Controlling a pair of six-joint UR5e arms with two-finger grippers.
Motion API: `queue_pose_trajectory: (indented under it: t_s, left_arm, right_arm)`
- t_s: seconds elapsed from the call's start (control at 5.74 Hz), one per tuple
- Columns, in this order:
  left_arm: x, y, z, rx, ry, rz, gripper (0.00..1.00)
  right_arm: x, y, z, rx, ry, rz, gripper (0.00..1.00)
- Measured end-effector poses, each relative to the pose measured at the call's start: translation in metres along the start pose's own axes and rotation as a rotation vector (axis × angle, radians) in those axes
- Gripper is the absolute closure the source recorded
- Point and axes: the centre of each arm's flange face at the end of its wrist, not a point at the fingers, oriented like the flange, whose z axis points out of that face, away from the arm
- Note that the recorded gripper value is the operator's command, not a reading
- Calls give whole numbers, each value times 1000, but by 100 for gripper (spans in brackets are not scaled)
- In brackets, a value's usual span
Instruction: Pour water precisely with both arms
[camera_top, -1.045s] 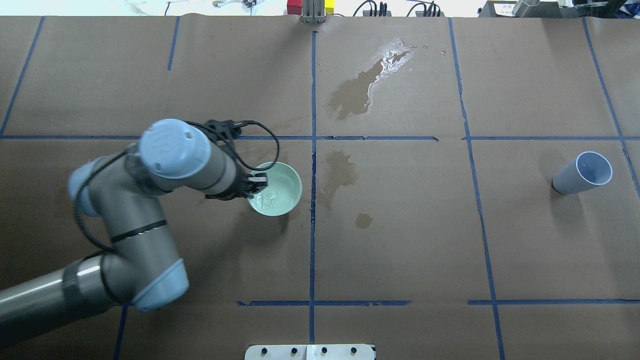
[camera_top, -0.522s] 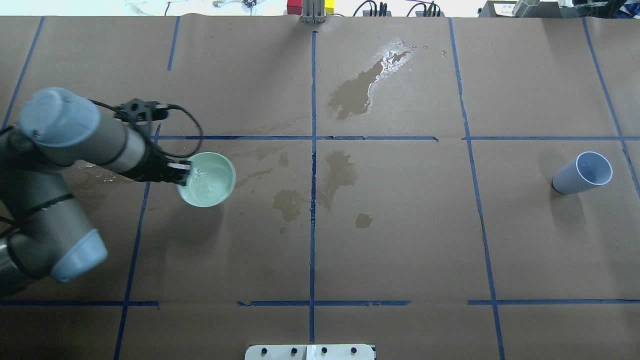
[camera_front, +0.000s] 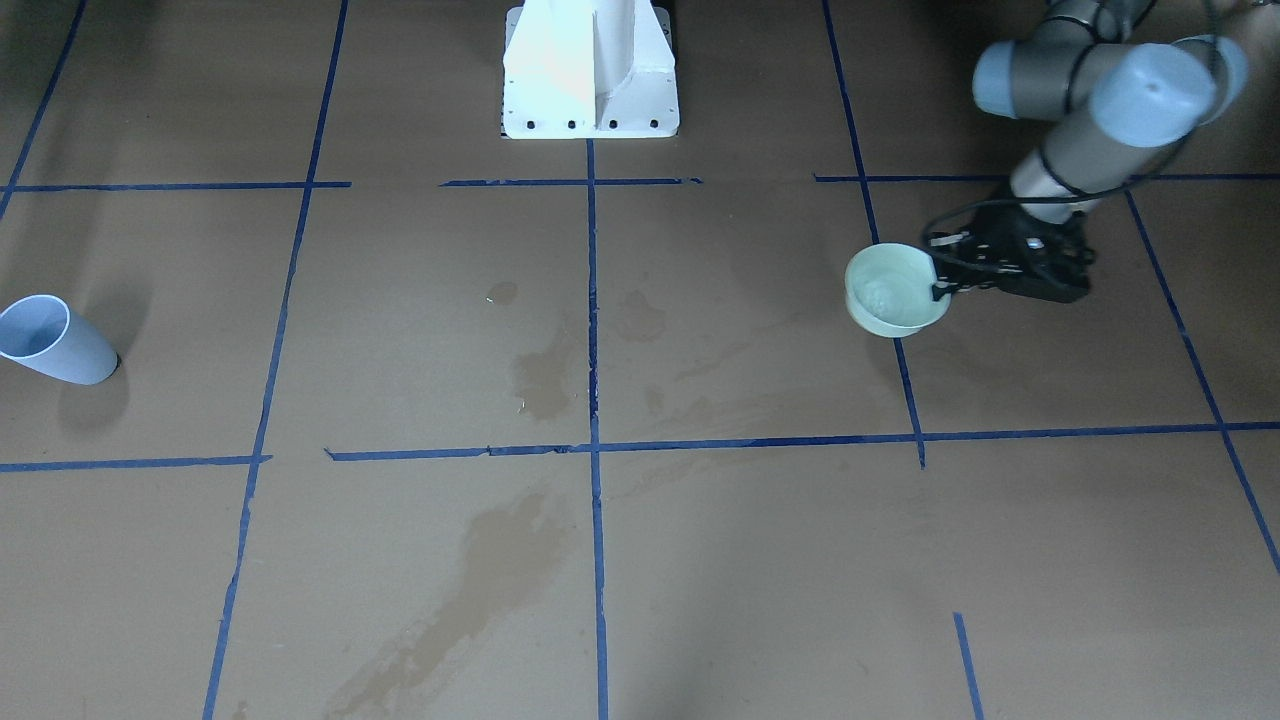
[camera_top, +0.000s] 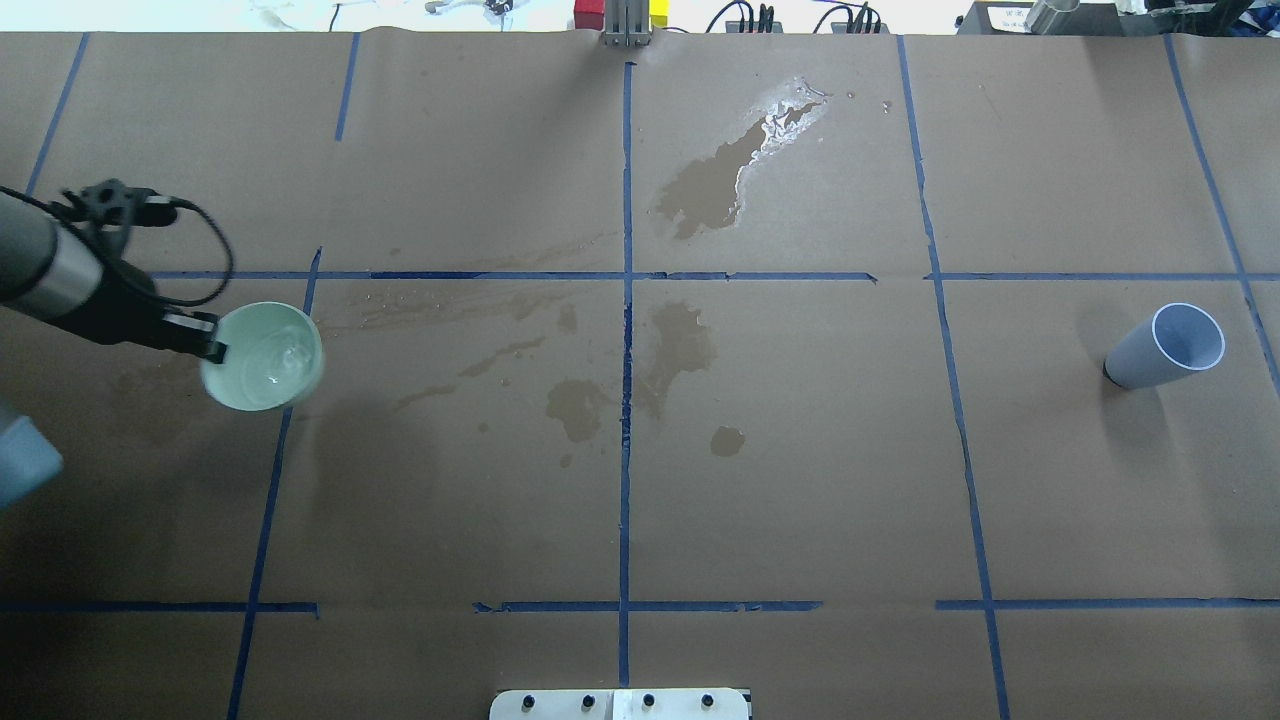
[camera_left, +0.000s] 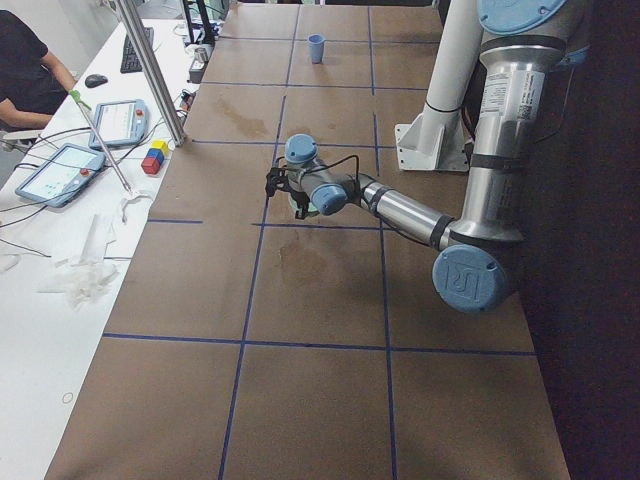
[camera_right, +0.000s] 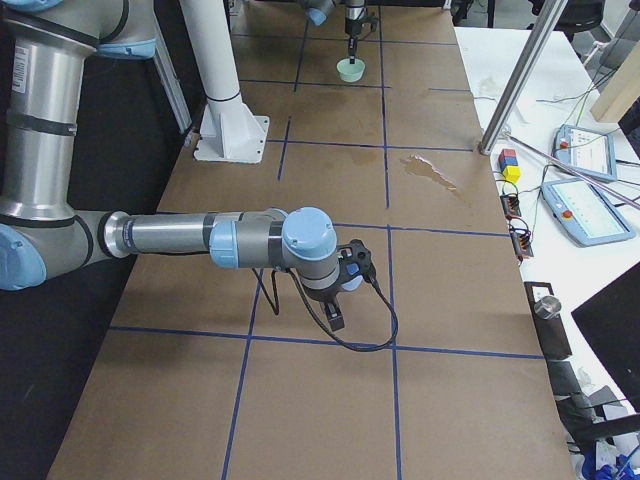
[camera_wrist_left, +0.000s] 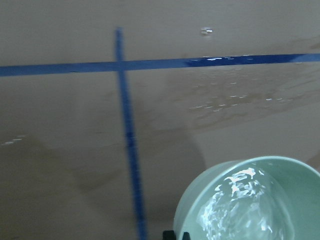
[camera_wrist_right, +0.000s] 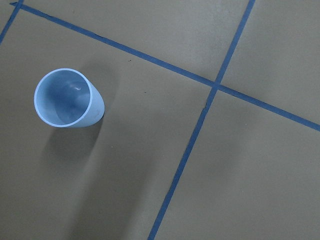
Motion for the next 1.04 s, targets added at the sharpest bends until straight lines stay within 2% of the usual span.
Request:
queue_pose_trajectory:
  t_s: [0.17, 0.52, 0.7, 1.04]
  left_arm:
    - [-51, -1, -3, -24, -12, 31, 100]
    - [-141, 7, -13, -68, 6, 69, 100]
    - [-169, 12, -10, -81, 14, 70, 100]
    - [-204, 18, 11, -69, 27, 76, 100]
  right_arm:
    - [-3, 1, -2, 3, 1, -3, 0]
    - [-10, 3, -7, 9, 4, -11, 0]
    - [-11, 2, -8, 11, 5, -14, 0]
    - [-12, 2, -9, 13, 6, -15, 0]
